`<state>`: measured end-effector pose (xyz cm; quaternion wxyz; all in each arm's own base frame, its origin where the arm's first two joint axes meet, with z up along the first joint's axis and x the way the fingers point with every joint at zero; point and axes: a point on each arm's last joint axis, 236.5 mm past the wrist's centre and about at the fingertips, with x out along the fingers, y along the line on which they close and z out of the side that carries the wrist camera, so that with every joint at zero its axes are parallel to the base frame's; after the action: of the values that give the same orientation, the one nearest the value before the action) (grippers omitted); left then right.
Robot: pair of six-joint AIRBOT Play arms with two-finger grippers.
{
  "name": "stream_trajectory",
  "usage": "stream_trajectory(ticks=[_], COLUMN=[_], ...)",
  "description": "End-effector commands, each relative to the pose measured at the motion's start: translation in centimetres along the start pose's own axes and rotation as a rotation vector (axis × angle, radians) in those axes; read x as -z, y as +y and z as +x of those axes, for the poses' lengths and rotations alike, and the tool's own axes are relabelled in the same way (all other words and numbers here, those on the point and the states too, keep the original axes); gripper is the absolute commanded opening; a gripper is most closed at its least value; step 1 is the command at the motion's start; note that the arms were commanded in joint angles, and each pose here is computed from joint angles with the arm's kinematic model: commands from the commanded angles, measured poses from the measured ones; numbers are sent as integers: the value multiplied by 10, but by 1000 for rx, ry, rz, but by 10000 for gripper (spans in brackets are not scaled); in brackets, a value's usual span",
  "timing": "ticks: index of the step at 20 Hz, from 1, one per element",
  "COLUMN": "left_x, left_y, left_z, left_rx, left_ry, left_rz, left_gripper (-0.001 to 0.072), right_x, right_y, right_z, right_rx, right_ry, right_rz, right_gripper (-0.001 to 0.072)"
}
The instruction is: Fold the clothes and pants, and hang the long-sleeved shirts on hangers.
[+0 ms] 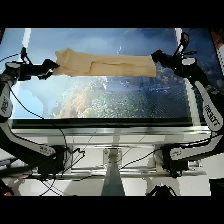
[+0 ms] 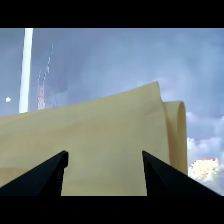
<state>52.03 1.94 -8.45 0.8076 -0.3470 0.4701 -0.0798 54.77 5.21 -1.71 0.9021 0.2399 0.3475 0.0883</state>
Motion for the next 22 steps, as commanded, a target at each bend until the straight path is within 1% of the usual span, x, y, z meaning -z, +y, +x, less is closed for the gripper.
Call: stream_trajectory(ticks=[1, 3, 4, 5, 6, 7, 8, 9, 10, 11, 12, 13, 14, 15, 17, 19, 20, 22], left_x=[17, 16, 14, 12, 8, 6, 4, 3, 2, 2, 5, 9, 14, 18, 27, 42, 56, 79], left_y=[-24, -38, -44, -48, -52, -56, -63, -70, -79, -91, -105, -121, -137, -153, -184, -207, -218, -234], left_z=[33, 50, 57, 62, 67, 69, 68, 64, 57, 45, 28, 9, -13, -35, -82, -123, -142, -170], left_rx=[72, 86, 79, 60, 43, 36, 42, 48, 53, 56, 66, 80, 92, 100, 121, 136, 158, 191], left_ry=[28, -8, -32, -59, -86, -102, -108, -107, -105, -96, -82, -64, -47, -40, -43, -30, -7, 25], left_rz=[17, 46, 70, 86, 99, 111, 143, 201, 270, 343, 411, 476, 546, 606, 663, 693, 727, 775], left_gripper=[706, 697, 659, 479, 218, 20, 15, 14, 14, 14, 13, 13, 12, 12, 13, 13, 13, 13], right_x=[8, 11, 12, 12, 13, 13, 12, 14, 17, 21, 25, 26, 26, 26, 29, 40, 52, 94], right_y=[6, 8, 8, 9, 9, 9, 10, 13, 18, 24, 32, 42, 55, 69, 106, 148, 172, 224], right_z=[0, 0, 0, 0, 0, -1, -1, -3, -6, -9, -11, -12, -12, -11, -6, 0, 2, 5], right_rx=[-25, -34, -37, -38, -38, -38, -41, -51, -64, -86, -113, -135, -157, -176, -217, -252, -275, -351], right_ry=[36, 48, 52, 53, 54, 54, 55, 65, 83, 110, 140, 156, 160, 159, 148, 144, 156, 229], right_rz=[1, 1, 1, 1, -1, -3, -8, -23, -38, -57, -72, -88, -106, -127, -175, -168, -158, -208], right_gripper=[529, 529, 529, 528, 527, 524, 511, 460, 391, 339, 302, 222, 109, 13, 12, 12, 12, 12])
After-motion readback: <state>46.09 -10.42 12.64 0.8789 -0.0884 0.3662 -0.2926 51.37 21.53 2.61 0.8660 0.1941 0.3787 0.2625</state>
